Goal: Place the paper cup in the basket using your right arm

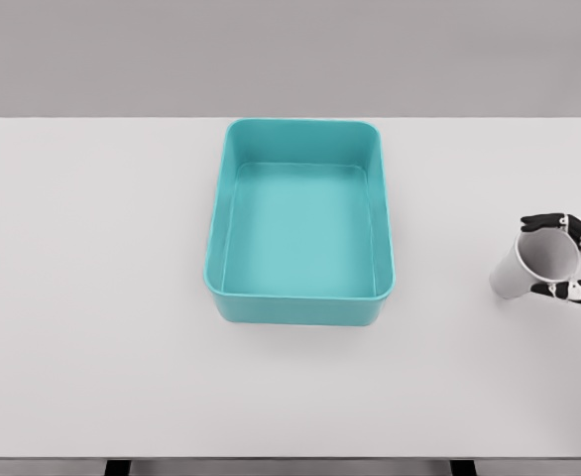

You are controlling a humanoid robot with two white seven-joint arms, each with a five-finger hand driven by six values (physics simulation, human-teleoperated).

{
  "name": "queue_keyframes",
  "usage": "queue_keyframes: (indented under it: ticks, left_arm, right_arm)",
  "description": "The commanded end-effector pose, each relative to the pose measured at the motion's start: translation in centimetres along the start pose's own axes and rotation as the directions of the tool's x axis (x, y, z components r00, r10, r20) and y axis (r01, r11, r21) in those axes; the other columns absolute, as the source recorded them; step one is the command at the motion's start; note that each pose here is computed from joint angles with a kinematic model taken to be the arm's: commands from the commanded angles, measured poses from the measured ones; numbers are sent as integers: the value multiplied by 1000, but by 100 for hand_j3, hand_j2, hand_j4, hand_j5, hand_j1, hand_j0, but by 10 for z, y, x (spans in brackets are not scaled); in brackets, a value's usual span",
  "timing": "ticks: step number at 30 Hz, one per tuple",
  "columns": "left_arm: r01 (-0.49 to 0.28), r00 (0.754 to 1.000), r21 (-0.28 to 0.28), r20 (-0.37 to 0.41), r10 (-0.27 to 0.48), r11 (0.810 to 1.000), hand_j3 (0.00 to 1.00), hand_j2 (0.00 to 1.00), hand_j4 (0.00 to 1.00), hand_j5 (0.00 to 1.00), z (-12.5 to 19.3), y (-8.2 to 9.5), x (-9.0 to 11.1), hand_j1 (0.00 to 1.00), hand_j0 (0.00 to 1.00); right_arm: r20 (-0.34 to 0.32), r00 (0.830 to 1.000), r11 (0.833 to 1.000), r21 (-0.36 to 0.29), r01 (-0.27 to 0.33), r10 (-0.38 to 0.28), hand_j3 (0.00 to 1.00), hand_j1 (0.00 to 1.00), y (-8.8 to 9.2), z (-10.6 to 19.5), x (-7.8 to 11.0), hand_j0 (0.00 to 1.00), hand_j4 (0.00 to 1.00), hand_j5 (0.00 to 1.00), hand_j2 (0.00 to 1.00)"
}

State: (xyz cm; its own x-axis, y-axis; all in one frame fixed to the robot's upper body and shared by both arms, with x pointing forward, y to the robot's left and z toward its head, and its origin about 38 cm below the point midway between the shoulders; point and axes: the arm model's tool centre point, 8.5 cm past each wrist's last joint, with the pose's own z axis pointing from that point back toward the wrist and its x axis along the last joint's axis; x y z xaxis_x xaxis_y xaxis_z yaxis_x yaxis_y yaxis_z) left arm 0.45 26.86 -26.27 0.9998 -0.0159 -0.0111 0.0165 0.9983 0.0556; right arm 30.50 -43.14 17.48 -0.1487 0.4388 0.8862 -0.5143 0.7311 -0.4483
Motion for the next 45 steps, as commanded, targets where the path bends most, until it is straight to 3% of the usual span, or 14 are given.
queue_keyframes:
  ticks: [1,17,45]
  left_arm:
    - [0,1000,0,-1,0,1000,100,100,100,100,0,0,0,100,100]
    - [0,1000,0,-1,0,1000,100,100,100,100,0,0,0,100,100]
    - [0,1000,0,-1,0,1000,100,100,100,100,0,0,0,100,100]
  right_arm:
    - [0,1000,1000,-4,5,-5,66,66,-2,0,4,66,66,66,66]
    - [46,999,999,-32,-4,5,66,66,-21,-23,29,66,66,66,66]
    - [135,990,999,13,45,-46,66,66,-21,-87,72,66,66,66,66]
